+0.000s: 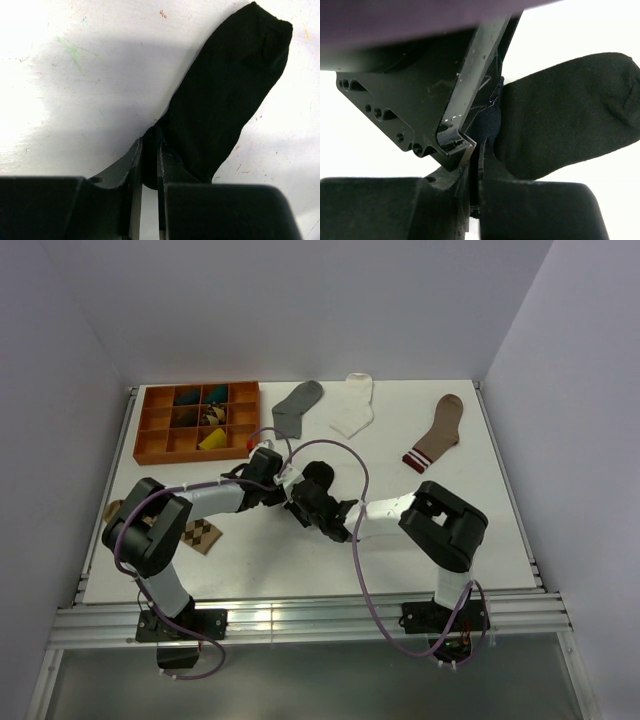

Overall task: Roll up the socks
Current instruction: Roll the sock at the center of the board.

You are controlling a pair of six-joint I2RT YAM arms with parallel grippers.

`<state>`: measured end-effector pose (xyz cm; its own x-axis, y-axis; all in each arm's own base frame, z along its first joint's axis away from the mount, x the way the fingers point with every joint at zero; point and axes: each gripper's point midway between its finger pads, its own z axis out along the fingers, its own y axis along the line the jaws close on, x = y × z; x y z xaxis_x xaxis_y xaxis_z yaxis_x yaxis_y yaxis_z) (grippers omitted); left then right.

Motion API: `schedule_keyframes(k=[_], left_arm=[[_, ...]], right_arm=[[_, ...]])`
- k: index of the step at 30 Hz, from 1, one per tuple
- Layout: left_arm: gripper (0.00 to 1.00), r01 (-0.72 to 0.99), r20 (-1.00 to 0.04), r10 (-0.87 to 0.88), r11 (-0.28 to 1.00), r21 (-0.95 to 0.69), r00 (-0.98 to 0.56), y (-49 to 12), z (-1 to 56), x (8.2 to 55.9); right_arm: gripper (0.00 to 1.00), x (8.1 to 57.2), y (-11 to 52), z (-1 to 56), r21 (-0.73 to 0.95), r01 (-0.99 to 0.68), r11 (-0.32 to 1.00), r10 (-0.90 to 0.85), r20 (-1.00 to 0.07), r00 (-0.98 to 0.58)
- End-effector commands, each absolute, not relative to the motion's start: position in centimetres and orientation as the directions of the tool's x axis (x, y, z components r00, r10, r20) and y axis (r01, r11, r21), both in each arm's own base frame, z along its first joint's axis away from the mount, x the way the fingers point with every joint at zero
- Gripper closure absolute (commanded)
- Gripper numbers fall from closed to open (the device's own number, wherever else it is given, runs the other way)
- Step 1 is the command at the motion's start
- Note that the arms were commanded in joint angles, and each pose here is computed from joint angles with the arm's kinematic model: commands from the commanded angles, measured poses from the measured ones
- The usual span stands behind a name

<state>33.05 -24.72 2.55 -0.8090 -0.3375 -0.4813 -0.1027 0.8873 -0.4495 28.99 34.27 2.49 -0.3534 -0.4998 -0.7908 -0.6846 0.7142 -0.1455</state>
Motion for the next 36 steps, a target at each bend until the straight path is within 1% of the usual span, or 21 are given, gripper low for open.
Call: schedule_keyframes(k=[1,2,4,5,7,8,11,14,15,18,23,29,30,32,33,35,36], left_arm=[[0.85,-0.067,-0.5,-0.301,0.899,-0.434,-0.812,-24.5,2.7,32.7],[0.79,-0.069,-0.506,-0.305,0.899,-0.433,-0.807,-24.4,2.9,32.7],[0.73,-0.077,-0.513,-0.323,0.894,-0.442,-0.795,-24.0,3.4,32.8],[0.65,-0.082,-0.515,-0.33,0.892,-0.445,-0.791,-23.8,3.5,32.8],[0.59,-0.099,-0.521,-0.353,0.886,-0.453,-0.777,-23.4,4.0,33.0],[0.52,-0.107,-0.524,-0.364,0.883,-0.456,-0.77,-23.1,4.2,33.1],[0.42,-0.134,-0.531,-0.397,0.875,-0.466,-0.749,-22.3,4.8,33.1],[0.35,-0.174,-0.536,-0.437,0.865,-0.471,-0.722,-21.2,5.1,32.8],[0.35,-0.18,-0.546,-0.47,0.847,-0.5,-0.694,-21.1,5.9,33.3],[0.31,-0.227,-0.532,-0.523,0.821,-0.523,-0.666,-19.8,5.7,32.9],[0.25,-0.244,-0.54,-0.568,0.795,-0.556,-0.622,-18.7,6.3,32.9],[0.23,-0.222,-0.543,-0.6,0.765,-0.605,-0.587,-18.3,7.1,32.1],[0.23,-0.214,-0.542,-0.605,0.758,-0.616,-0.583,-18.3,7.2,31.9],[0.23,-0.209,-0.537,-0.611,0.75,-0.627,-0.582,-18.5,7.2,31.8],[0.23,-0.203,-0.533,-0.61,0.747,-0.633,-0.586,-18.6,7.2,31.7],[0.23,-0.195,-0.529,-0.617,0.738,-0.646,-0.583,-18.7,7.3,31.6],[0.23,-0.194,-0.522,-0.617,0.735,-0.649,-0.589,-18.7,7.0,31.3]], right_arm=[[1.0,26.1,33.4,-1.0,-0.133,-0.755,0.642,-0.612,-0.682,-0.4],[1.0,26.0,33.6,-0.7,-0.106,-0.756,0.646,-0.595,-0.69,-0.412],[1.0,25.6,33.8,-0.7,-0.05,-0.768,0.639,-0.578,-0.69,-0.436],[1.0,26.0,33.6,-0.5,-0.026,-0.761,0.649,-0.56,-0.693,-0.454],[1.0,25.6,33.9,-0.5,0.058,-0.756,0.652,-0.524,-0.686,-0.505],[1.0,26.0,33.5,-0.7,0.088,-0.736,0.671,-0.499,-0.68,-0.537],[1.0,25.7,33.6,-0.9,0.187,-0.722,0.666,-0.462,-0.656,-0.596],[1.0,25.8,33.6,-1.0,0.288,-0.692,0.662,-0.408,-0.636,-0.655],[1.0,26.4,33.2,-0.9,0.308,-0.675,0.67,-0.384,-0.635,-0.671],[1.0,26.6,33.1,-0.8,0.391,-0.643,0.659,-0.337,-0.61,-0.717],[1.0,26.9,32.8,-0.7,0.524,-0.569,0.634,-0.257,-0.551,-0.794],[1.0,27.1,32.8,-0.7,0.641,-0.483,0.596,-0.192,-0.471,-0.861],[1.0,27.3,32.9,-0.5,0.654,-0.478,0.586,-0.18,-0.47,-0.864],[1.0,27.1,32.7,-0.7,0.696,-0.433,0.573,-0.155,-0.427,-0.891],[1.0,27.4,32.7,-0.5,0.709,-0.427,0.561,-0.139,-0.427,-0.893],[1.0,27.2,32.6,-0.7,0.742,-0.384,0.55,-0.119,-0.386,-0.915],[1.0,27.6,32.4,-0.7,0.751,-0.373,0.545,-0.104,-0.381,-0.919]])
